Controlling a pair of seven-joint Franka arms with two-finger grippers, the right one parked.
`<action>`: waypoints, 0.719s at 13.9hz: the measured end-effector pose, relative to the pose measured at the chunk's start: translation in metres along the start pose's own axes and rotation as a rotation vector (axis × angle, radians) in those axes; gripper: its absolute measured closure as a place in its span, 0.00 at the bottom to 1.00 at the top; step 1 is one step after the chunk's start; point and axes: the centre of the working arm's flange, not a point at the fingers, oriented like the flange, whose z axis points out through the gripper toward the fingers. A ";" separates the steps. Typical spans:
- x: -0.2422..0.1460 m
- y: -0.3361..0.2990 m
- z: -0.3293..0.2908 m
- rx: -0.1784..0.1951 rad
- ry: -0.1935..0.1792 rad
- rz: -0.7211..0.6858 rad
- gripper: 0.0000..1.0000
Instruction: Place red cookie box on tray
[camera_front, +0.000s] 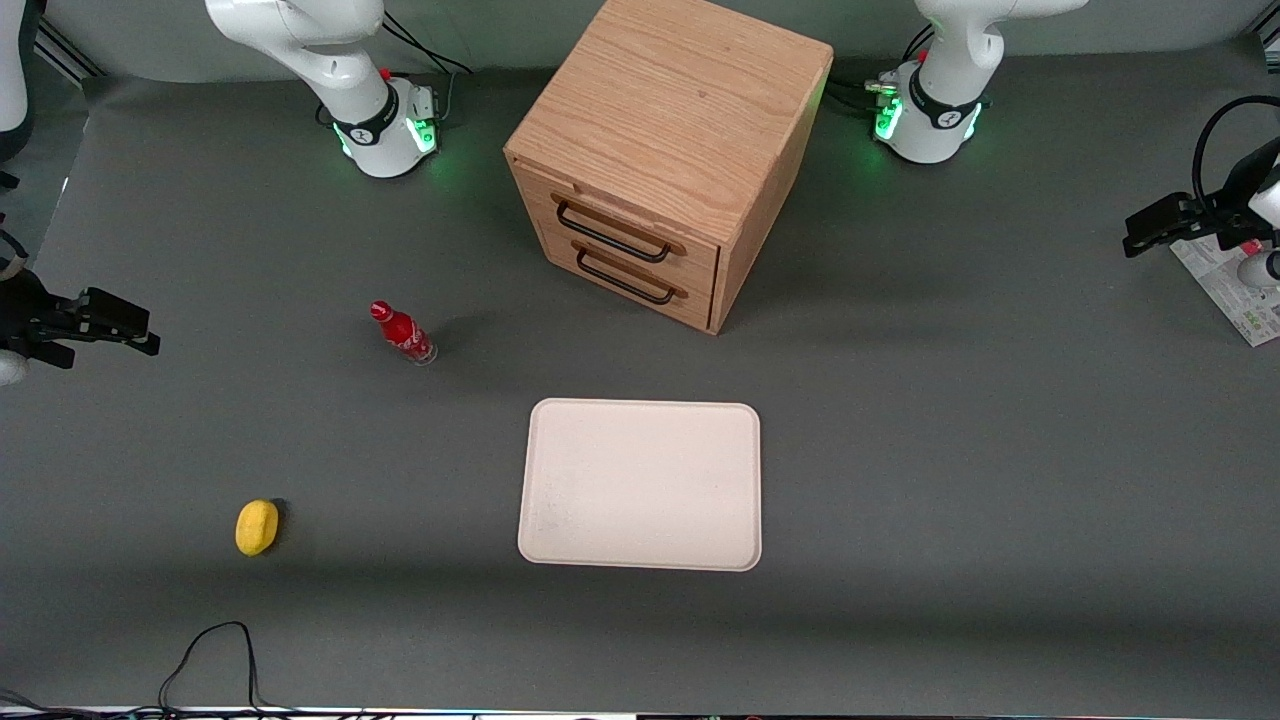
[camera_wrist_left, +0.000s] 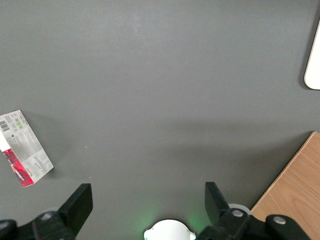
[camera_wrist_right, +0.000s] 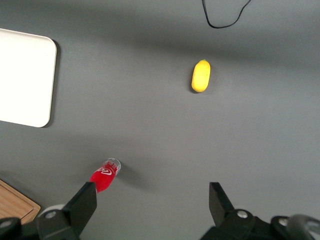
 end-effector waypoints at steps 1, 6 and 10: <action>0.001 -0.001 0.000 0.000 -0.002 -0.003 0.00; 0.010 -0.056 -0.011 -0.005 0.004 -0.076 0.00; -0.003 -0.153 0.000 -0.022 -0.015 -0.184 0.00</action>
